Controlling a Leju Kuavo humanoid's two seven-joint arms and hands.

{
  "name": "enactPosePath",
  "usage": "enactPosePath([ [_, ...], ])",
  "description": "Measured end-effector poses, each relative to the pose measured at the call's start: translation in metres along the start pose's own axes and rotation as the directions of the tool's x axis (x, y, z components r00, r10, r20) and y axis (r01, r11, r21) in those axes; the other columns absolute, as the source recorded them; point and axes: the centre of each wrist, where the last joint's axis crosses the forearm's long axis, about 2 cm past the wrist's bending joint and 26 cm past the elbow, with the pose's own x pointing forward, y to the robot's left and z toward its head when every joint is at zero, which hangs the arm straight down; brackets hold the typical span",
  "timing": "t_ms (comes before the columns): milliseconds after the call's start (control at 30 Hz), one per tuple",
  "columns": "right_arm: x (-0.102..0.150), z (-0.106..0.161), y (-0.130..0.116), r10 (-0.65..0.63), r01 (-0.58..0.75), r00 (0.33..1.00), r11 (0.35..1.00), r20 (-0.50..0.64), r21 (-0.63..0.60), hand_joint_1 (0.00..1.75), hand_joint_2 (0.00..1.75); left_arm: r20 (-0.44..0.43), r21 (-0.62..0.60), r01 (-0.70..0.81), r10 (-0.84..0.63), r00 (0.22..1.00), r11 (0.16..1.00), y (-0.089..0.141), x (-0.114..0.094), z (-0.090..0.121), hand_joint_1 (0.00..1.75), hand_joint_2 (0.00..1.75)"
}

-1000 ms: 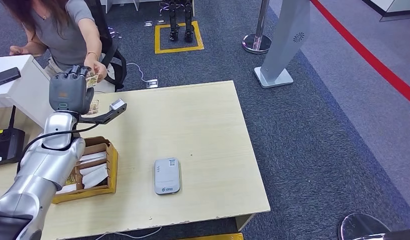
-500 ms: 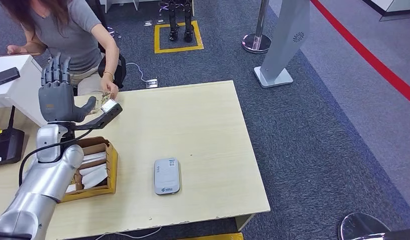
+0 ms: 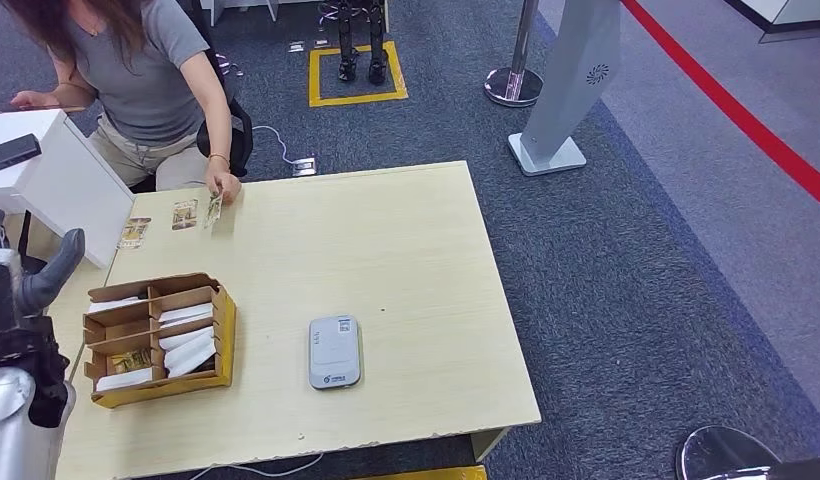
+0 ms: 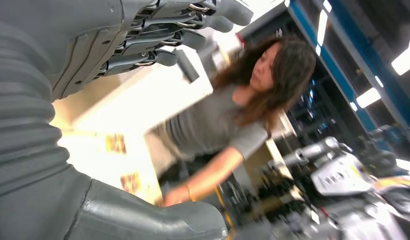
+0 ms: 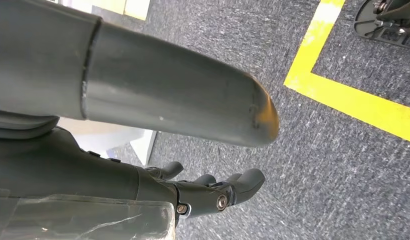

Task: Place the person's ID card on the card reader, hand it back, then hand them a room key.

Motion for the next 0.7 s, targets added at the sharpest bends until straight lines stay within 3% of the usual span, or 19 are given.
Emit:
enactPosePath([
  [133, -0.003, 0.000, 0.001, -0.021, 0.021, 1.000, 1.000, 0.001, -0.005, 0.00, 1.75, -0.006, -0.010, -0.116, 0.116, 0.993, 0.993, 0.011, 0.002, 0.034, 0.00, 1.75],
  [400, -0.006, 0.000, 0.002, -0.065, 0.065, 0.998, 0.998, -0.005, -0.014, 0.00, 1.75, -0.058, -0.016, -0.131, 0.130, 0.990, 0.991, 0.012, 0.006, 0.091, 0.00, 1.75],
  [700, -0.007, 0.000, 0.002, -0.090, 0.090, 0.996, 0.996, -0.014, -0.013, 0.00, 1.75, -0.097, -0.020, -0.123, 0.121, 0.988, 0.992, 0.007, 0.011, 0.118, 0.00, 1.75],
])
